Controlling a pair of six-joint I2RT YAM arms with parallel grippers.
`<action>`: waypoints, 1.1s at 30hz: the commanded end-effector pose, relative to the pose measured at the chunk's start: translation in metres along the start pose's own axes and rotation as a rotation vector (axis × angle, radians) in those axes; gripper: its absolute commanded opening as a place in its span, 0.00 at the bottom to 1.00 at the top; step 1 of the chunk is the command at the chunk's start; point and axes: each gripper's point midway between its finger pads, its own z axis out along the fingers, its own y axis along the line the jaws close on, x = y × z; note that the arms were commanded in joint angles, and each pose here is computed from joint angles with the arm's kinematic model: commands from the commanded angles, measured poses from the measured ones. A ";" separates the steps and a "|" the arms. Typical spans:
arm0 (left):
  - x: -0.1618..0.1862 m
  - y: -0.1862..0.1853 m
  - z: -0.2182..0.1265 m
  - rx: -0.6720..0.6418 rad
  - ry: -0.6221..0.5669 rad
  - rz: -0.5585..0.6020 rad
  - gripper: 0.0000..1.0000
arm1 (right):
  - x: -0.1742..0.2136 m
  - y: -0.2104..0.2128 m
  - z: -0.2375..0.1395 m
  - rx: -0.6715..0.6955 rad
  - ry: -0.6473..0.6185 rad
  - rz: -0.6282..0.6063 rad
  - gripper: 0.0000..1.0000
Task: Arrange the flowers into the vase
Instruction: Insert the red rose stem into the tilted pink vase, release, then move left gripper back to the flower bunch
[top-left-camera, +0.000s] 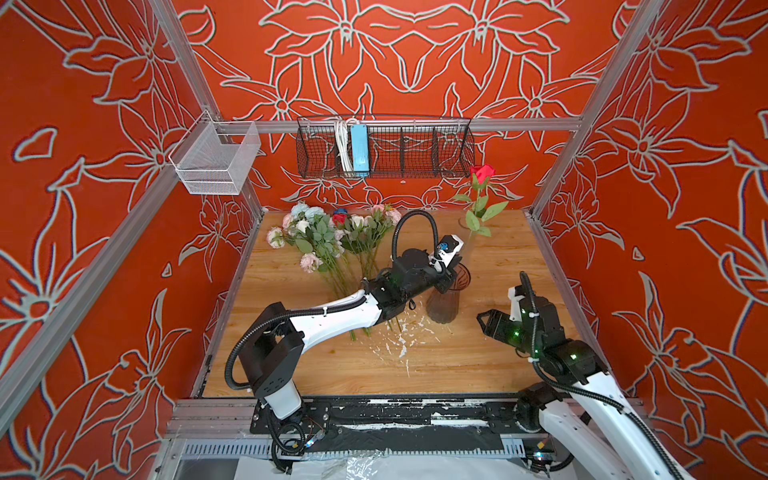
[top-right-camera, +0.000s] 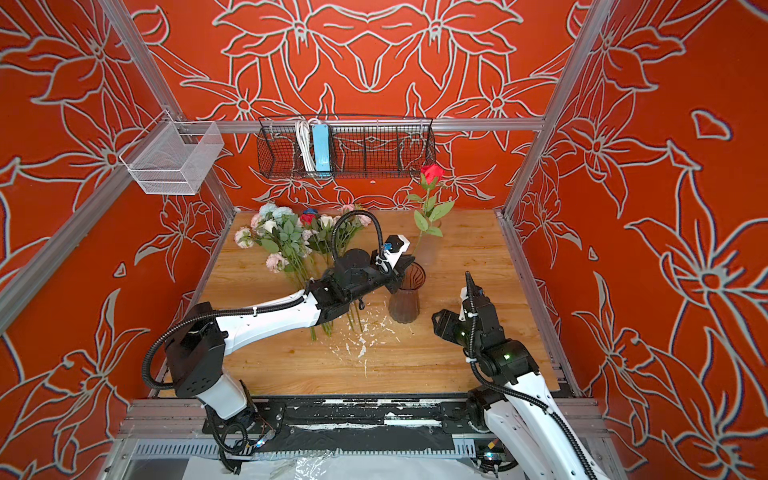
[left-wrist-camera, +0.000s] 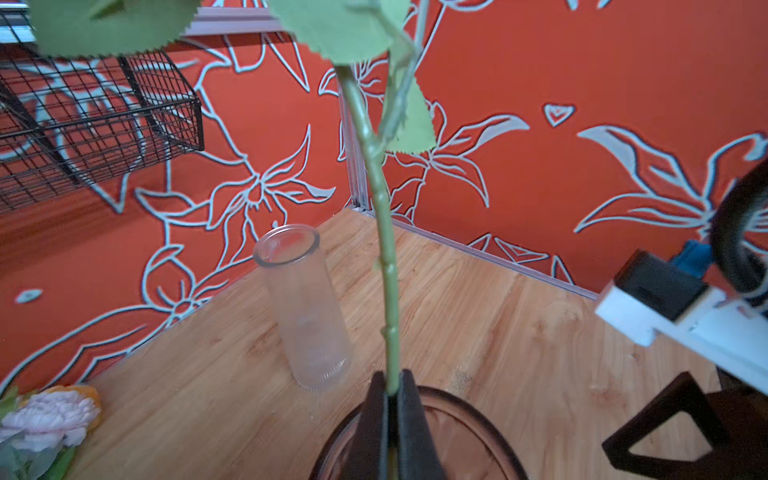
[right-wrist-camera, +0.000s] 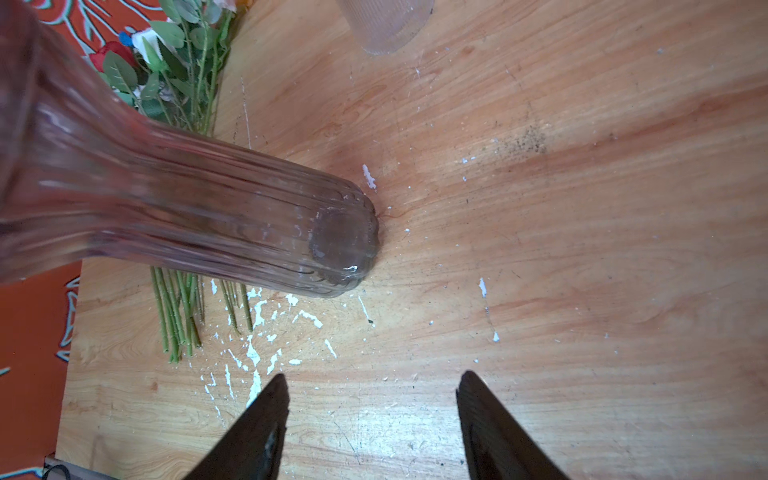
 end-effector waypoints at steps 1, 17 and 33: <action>-0.009 0.001 -0.004 -0.017 -0.035 -0.012 0.18 | -0.012 0.008 -0.011 -0.018 -0.033 -0.017 0.66; -0.048 0.013 -0.056 -0.085 -0.087 -0.035 0.29 | -0.031 0.032 -0.032 -0.071 -0.056 -0.080 0.65; 0.160 0.194 -0.157 -0.752 0.595 -0.877 0.52 | -0.009 0.029 -0.036 -0.156 -0.057 -0.048 0.61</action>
